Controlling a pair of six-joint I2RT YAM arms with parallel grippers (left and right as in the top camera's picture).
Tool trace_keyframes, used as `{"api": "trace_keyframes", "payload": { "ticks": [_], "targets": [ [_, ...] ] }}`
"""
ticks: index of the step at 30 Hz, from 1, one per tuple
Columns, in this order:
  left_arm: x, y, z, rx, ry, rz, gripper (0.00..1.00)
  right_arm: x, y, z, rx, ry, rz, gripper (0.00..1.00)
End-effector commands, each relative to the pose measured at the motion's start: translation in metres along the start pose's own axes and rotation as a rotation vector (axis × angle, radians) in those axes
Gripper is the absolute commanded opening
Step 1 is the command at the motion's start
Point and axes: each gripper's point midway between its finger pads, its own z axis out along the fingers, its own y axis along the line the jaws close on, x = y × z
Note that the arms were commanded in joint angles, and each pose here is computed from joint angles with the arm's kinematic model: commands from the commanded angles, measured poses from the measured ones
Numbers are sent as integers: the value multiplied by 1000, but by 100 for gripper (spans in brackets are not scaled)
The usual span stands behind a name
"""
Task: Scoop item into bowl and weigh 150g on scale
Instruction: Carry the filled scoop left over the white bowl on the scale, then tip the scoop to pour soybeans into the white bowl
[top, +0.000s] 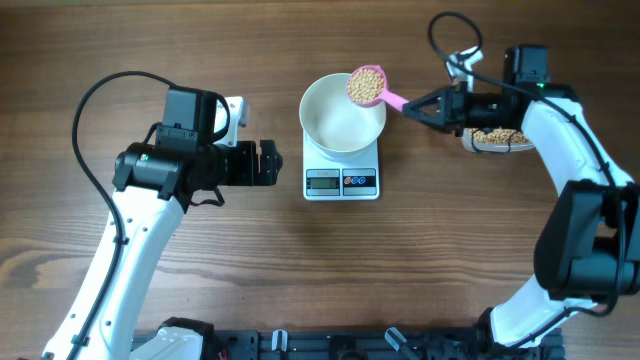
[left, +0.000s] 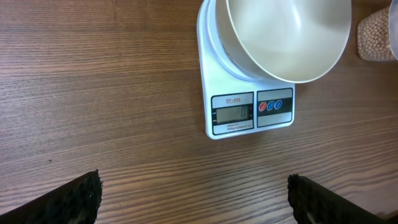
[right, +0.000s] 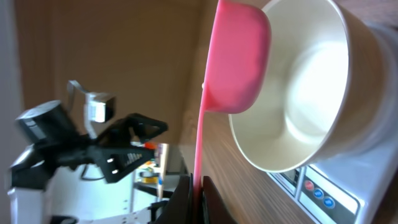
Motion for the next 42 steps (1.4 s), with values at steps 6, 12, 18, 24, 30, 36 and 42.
{"api": "trace_keyframes", "payload": {
  "ticks": [6,12,18,24,30,36,42],
  "targets": [
    [-7,-2,-5,7,-22,21,100,8,9,30,210,41,-165,4],
    [-7,-2,-5,7,-22,21,100,9,18,35,470,18,-390,4],
    [-7,-2,-5,7,-22,21,100,8,26,29,651,16,-612,4],
    [-7,-2,-5,7,-21,21,100,13,16,36,804,62,-708,4],
    [-7,-2,-5,6,-21,21,100,13,10,38,983,91,-819,4],
    [-7,-2,-5,6,-21,21,100,7,9,29,1228,116,-966,4],
    [-7,-2,-5,6,-21,21,100,13,24,45,1282,152,-1114,4]
  ]
}}
